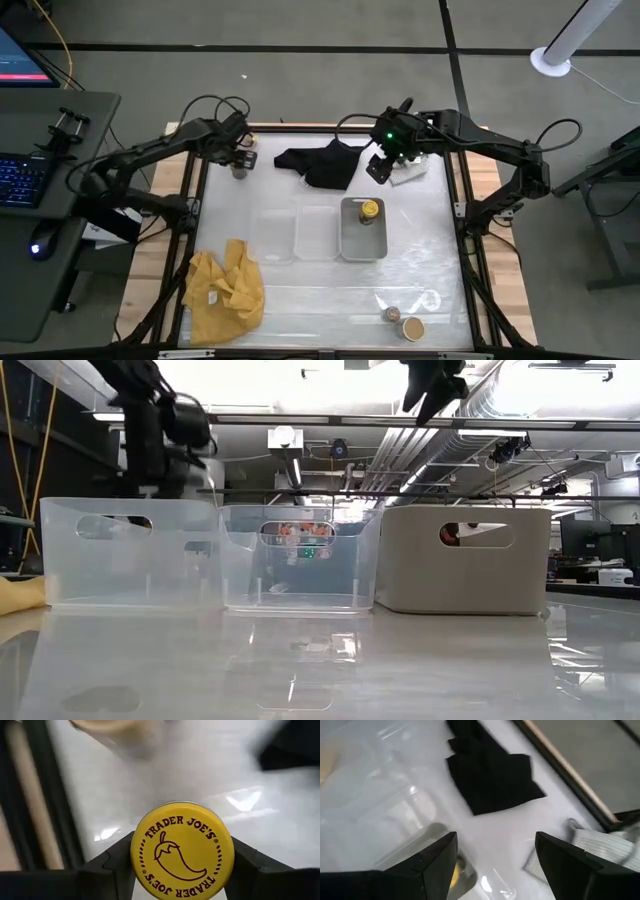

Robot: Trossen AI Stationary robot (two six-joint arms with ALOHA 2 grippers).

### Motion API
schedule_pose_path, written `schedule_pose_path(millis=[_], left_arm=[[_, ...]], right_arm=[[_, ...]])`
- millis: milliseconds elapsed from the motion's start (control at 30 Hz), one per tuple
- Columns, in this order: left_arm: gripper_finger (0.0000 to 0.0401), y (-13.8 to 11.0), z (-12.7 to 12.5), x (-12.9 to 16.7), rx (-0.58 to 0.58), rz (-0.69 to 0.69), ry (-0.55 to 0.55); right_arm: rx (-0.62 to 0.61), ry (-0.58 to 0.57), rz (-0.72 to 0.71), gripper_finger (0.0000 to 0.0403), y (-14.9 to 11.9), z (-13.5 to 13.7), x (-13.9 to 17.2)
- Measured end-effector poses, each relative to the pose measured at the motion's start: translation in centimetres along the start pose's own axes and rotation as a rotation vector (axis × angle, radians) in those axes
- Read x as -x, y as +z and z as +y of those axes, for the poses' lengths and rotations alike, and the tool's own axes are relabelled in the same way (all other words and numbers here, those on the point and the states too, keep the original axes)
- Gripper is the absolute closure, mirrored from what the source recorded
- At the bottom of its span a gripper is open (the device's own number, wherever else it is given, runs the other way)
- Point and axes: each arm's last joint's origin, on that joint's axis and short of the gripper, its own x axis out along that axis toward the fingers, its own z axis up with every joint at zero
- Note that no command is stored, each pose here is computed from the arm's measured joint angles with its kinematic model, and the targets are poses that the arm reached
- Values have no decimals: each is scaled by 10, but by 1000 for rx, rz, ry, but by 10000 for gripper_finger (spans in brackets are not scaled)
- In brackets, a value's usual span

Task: Sort spices by type
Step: Put the yellow seasoning can into the gray bin

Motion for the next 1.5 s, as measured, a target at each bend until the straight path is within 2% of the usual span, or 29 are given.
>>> schedule_pose_path(millis=[67, 233, 400, 500, 567, 767, 867, 1033, 1233, 1333, 1500], left_arm=[[205, -9, -5, 16, -13, -33, -100], [205, -34, -22, 62, -94, -170, -470], [205, -50, -54, 98, -211, -348, -803], [205, -55, -82, 104, -289, -415, -928], [205, -57, -104, 99, -357, -442, -965], [205, -56, -171, 85, -658, -426, -957], [205, -58, -205, 86, -819, -453, -967], [202, -63, -248, 82, -998, -457, -927], [200, -67, -275, 69, -1137, -460, -735], [199, -67, -283, 63, -1177, -485, -700], [198, -70, -289, 46, -1238, -446, -650]], right_arm=[[18, 40, 13, 139, 0, 1, 0], [37, 109, 27, 139, -2, 2, 3], [-5, 137, -26, 139, -9, -4, 26], [-78, 154, -69, 139, -16, -10, 44], [-140, 160, -99, 139, -21, -14, 55], [-290, 132, -179, 139, -32, -18, 78], [-319, 111, -200, 139, -34, -17, 81], [-327, 86, -204, 139, -34, -15, 79], [-283, 73, -199, 139, -34, -15, 78], [-269, 72, -199, 139, -34, -15, 78], [-233, 68, -200, 139, -34, -15, 78]])
